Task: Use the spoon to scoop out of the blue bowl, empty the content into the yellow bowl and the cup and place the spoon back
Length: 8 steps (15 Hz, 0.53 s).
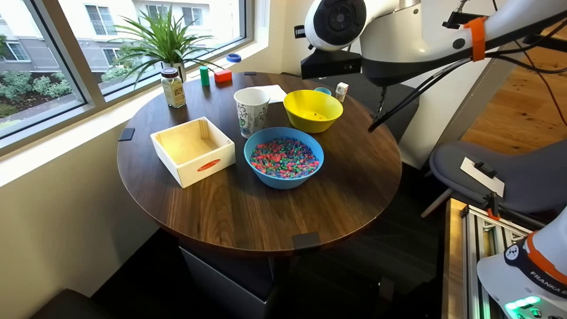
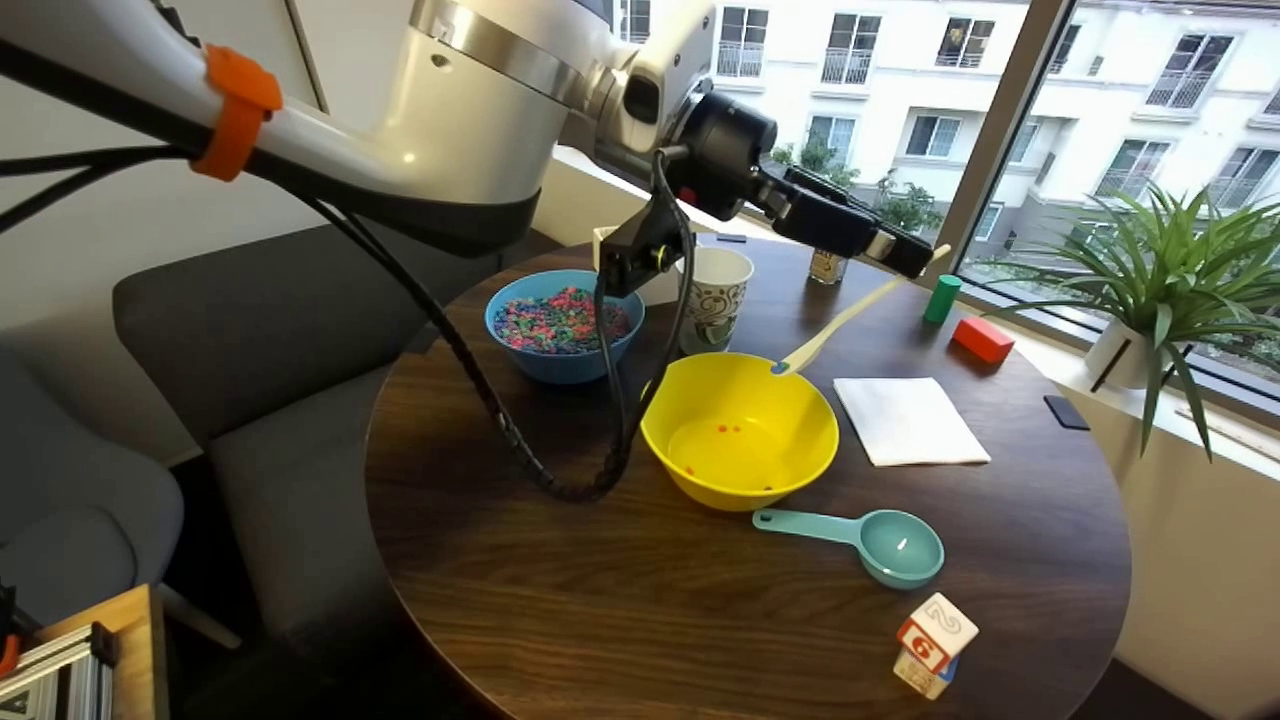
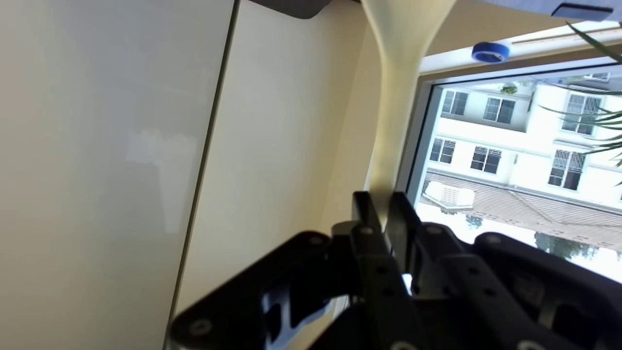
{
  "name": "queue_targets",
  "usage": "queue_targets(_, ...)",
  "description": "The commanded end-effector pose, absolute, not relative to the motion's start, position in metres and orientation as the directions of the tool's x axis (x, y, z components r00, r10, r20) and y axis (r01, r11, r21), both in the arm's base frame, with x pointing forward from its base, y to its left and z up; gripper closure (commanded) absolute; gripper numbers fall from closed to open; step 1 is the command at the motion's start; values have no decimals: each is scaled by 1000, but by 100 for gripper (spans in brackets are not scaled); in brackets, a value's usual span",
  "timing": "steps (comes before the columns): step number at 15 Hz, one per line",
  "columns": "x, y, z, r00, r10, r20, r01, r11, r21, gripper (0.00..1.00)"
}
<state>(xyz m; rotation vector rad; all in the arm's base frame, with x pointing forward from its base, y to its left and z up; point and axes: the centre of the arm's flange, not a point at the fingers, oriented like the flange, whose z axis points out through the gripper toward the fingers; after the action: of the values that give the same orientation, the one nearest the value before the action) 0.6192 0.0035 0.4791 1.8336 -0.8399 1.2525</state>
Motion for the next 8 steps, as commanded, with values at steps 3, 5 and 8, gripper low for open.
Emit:
queue_targets(3, 621, 3, 486, 284, -215, 934, -847, -513, 139, 97)
queue_targets(5, 624, 7, 491, 267, -266, 926, -847, -524, 93, 97)
queue_targets(8, 634, 15, 504, 227, -325, 918, -845, -534, 20, 97)
